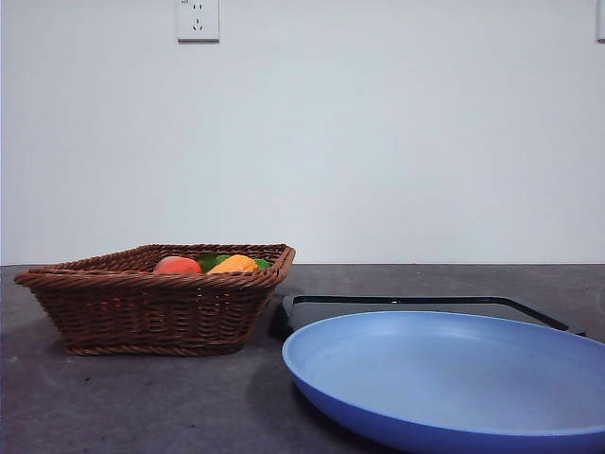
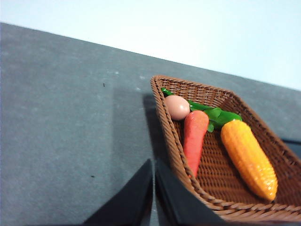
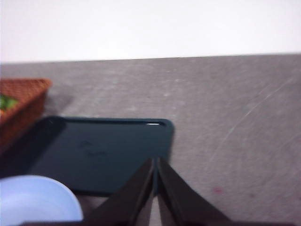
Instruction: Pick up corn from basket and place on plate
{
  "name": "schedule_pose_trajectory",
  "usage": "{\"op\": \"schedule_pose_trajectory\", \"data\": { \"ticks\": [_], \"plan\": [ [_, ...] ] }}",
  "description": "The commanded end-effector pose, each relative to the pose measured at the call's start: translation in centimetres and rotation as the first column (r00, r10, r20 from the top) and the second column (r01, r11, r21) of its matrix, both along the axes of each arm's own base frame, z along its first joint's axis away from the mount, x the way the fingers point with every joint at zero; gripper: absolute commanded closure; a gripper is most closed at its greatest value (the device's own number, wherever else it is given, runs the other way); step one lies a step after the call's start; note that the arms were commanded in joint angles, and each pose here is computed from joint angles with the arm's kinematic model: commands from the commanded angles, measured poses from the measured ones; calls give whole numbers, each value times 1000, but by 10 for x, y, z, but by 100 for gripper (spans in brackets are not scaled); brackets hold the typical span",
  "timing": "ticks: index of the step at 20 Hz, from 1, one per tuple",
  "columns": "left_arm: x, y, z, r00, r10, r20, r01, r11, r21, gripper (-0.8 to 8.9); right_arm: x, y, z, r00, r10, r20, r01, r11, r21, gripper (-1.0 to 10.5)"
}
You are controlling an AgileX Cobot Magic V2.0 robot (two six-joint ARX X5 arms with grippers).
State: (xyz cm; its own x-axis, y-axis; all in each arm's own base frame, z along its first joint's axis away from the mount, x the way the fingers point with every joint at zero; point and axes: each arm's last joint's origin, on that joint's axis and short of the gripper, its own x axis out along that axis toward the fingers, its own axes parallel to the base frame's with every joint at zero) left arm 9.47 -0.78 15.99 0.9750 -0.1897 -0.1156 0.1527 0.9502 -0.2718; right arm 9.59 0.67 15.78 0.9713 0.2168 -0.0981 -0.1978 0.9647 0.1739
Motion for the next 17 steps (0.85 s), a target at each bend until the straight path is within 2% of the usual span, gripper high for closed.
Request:
{"op": "schedule_pose_trajectory", "data": {
  "ticks": [1, 6, 12, 17],
  "plan": [
    [1, 0, -8, 999, 11, -33, -14, 996, -93, 806, 0, 0, 2, 1000, -9, -7, 10, 989, 145, 945],
    [-1, -1, 6, 1000, -6, -20, 2, 984, -179, 806, -2, 0, 15, 1000, -16, 13, 12, 968, 249, 945],
    [-12, -1, 45, 999, -31, 23, 35, 982, -186, 806, -12, 0, 54, 994, -15, 111, -13, 968, 249, 945],
    [-19, -2, 83, 997, -69, 27, 73, 983, -169, 806, -18, 1, 82, 998, 22, 66, -38, 970, 241, 945]
  ]
}}
